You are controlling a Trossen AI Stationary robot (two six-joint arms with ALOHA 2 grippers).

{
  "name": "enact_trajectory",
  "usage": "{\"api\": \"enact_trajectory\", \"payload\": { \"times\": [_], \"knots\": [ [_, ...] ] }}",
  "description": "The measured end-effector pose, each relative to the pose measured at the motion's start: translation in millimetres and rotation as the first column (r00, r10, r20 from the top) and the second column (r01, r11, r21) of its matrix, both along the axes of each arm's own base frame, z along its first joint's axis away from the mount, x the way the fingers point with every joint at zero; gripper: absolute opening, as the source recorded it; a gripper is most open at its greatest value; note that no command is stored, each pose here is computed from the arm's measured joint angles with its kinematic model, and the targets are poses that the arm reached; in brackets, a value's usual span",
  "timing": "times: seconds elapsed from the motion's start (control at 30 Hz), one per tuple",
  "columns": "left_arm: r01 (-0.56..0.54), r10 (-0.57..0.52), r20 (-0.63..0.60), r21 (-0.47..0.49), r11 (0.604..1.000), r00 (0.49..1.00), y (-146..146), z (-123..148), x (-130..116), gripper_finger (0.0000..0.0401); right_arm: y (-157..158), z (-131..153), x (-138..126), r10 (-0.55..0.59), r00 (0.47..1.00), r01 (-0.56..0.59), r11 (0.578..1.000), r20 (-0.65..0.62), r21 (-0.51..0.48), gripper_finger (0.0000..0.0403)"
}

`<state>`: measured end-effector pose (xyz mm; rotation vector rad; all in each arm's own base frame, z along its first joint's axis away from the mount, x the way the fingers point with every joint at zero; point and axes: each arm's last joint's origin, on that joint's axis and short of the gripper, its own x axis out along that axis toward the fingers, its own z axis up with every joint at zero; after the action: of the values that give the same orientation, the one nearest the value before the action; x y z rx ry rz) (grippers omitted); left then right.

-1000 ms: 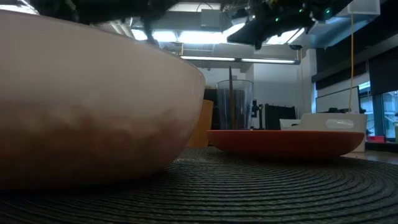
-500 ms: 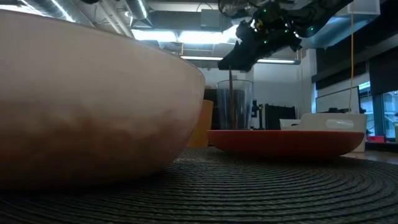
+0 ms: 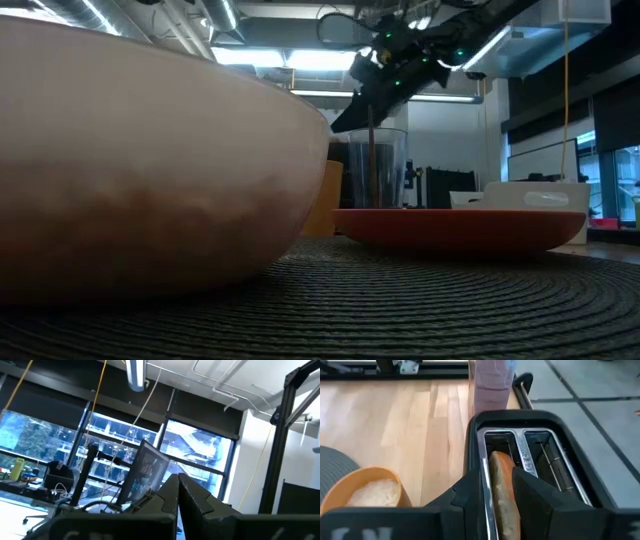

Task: Arrange a breakfast setting
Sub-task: Put the toasted bagel on the red plate

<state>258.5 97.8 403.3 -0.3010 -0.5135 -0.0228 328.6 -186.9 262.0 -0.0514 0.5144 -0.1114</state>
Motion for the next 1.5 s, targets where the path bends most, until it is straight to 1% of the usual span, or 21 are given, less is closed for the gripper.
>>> {"api": "enact_trajectory", "payload": {
  "times": [0.17, 0.27, 0.4, 0.53, 0.67, 0.73, 0.8, 0.97, 1.17, 1.3, 1.37, 1.43, 1.5],
  "knots": [
    [-0.012, 0.012, 0.004, 0.0, 1.0, 1.0, 3.3, 0.3, -1.5, 0.0, -5.6, -3.1, 9.3, 0.006, 1.0, -0.006, 1.0, -0.025, 0.013, 0.0118],
    [-0.014, 0.014, 0.008, -0.003, 1.0, 1.0, 4.3, 0.7, -2.1, 0.0, -5.9, -7.4, 8.7, -0.013, 0.998, 0.014, 1.0, -0.061, 0.016, 0.0114],
    [-0.014, 0.014, 0.008, -0.003, 1.0, 1.0, 4.2, 0.7, -2.1, 0.0, -5.5, -10.4, 6.5, -0.015, 0.994, 0.015, 1.0, -0.107, -0.007, 0.0102],
    [-0.022, 0.022, 0.009, 0.0, 1.0, 1.0, 4.8, 0.8, -2.4, 0.0, -5.7, -10.5, 6.4, -0.018, 0.994, 0.017, 1.0, -0.11, -0.015, 0.0072],
    [-0.03, 0.03, 0.009, -0.003, 1.0, 1.0, 7.2, 0.9, -3.4, 0.0, -5.8, -10.2, 6.6, -0.019, 0.994, 0.017, 1.0, -0.107, -0.018, 0.0018],
    [-0.031, 0.031, 0.01, -0.004, 1.0, 0.999, 7.7, 0.9, -3.6, 0.0, -6.0, -9.7, 6.9, -0.019, 0.995, 0.017, 1.0, -0.102, -0.02, 0.0011],
    [-0.031, 0.031, 0.009, -0.004, 1.0, 0.999, 7.7, 0.9, -3.6, 0.0, -6.3, -6.1, 7.4, -0.019, 0.994, 0.017, 1.0, -0.104, -0.019, 0.0016],
    [-0.031, 0.031, 0.01, -0.004, 1.0, 0.999, 7.6, 1.0, -3.6, 0.0, -8.3, 15.2, 11.6, -0.009, 0.996, 0.006, 0.999, -0.084, -0.047, 0.0008],
    [-0.029, 0.029, 0.011, -0.005, 1.0, 1.0, 7.3, 1.1, -3.6, 0.0, -9.7, 57.4, 14.4, 0.006, 0.998, -0.01, 0.997, -0.056, -0.079, 0.0006],
    [-0.029, 0.029, 0.022, -0.001, 1.0, 0.999, 7.0, 2.2, -4.4, 0.0, -3.3, 85.2, 12.6, 0.029, 0.995, -0.039, 0.994, -0.096, -0.099, 0.0004],
    [-0.03, 0.029, 0.049, 0.01, 1.0, 0.998, 6.3, 4.6, -5.9, 0.0, 3.4, 98.6, 7.9, 0.017, 0.99, -0.036, 0.991, -0.143, -0.126, 0.0004],
    [-0.031, 0.029, 0.078, 0.021, 0.999, 0.996, 5.6, 7.5, -7.6, 0.0, 13.8, 115.0, 2.0, 0.009, 0.986, -0.038, 0.984, -0.164, -0.173, 0.0003],
    [-0.035, 0.032, 0.101, 0.029, 0.999, 0.994, 4.9, 10.1, -10.0, 0.0, 25.8, 129.6, -9.2, -0.008, 0.982, -0.033, 0.978, -0.19, -0.208, 0.0002]
  ]
}}
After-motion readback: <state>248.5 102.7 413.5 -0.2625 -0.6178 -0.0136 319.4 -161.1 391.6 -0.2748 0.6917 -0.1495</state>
